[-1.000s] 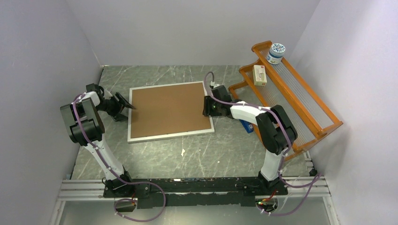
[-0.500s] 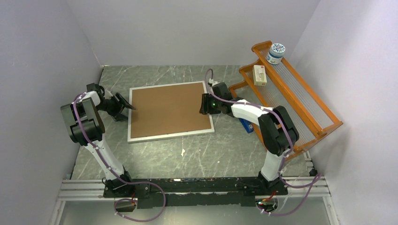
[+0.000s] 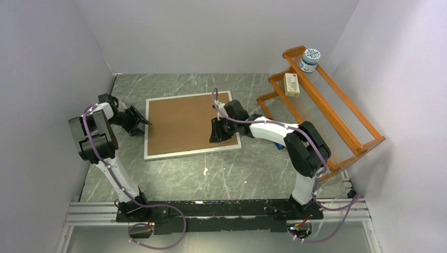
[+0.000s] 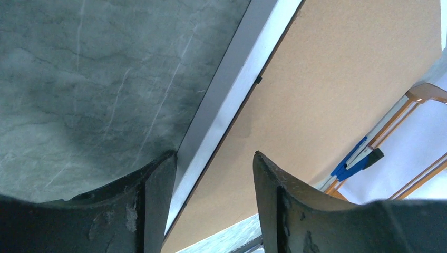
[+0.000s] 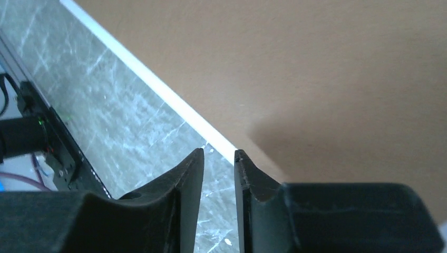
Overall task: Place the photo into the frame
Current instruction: Adjust the photo frame item on the photo frame.
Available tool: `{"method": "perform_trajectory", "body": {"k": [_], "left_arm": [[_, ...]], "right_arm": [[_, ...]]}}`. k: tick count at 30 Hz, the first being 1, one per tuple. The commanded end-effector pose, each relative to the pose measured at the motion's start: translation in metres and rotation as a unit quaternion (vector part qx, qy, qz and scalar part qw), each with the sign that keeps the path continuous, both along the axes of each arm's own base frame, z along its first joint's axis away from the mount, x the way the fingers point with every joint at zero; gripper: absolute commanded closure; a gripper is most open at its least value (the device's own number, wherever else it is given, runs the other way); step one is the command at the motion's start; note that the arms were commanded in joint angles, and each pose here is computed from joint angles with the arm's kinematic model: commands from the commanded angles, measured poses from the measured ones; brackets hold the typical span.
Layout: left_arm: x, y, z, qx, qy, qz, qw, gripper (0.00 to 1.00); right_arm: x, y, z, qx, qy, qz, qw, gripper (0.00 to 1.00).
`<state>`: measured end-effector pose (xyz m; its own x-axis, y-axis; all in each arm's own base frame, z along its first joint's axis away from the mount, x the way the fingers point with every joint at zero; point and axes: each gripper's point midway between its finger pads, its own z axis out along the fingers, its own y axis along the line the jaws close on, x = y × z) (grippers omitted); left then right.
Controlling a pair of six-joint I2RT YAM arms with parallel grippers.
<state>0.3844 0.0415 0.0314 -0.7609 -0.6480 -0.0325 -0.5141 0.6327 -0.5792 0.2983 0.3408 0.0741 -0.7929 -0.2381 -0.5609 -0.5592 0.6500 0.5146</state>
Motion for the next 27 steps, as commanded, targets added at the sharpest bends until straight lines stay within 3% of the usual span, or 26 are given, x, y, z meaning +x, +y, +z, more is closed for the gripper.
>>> {"method": "perform_trajectory", "body": {"k": [1,10,15,21,27], "left_arm": [[-0.013,-0.014,-0.015,-0.005,0.026,-0.02,0.999,0.41],[-0.019,-0.014,-0.018,0.005,0.036,-0.02,0.999,0.45],[-0.019,-0.013,-0.018,0.008,0.036,-0.02,0.999,0.45],[-0.02,-0.012,-0.02,0.01,0.039,-0.022,0.999,0.44],[-0.018,-0.013,-0.018,0.007,0.035,-0.023,0.999,0.44]], "right_arm": [[-0.014,0.013,-0.004,-0.008,-0.005,0.049,0.999,0.71],[-0.017,0.002,-0.036,-0.095,-0.014,0.026,0.995,0.75],[0.004,-0.016,-0.043,-0.14,-0.045,-0.037,0.988,0.67],[0.012,-0.02,-0.043,-0.148,-0.059,-0.057,0.986,0.59],[0.0,-0.012,-0.045,-0.129,-0.041,-0.03,0.99,0.58]]}}
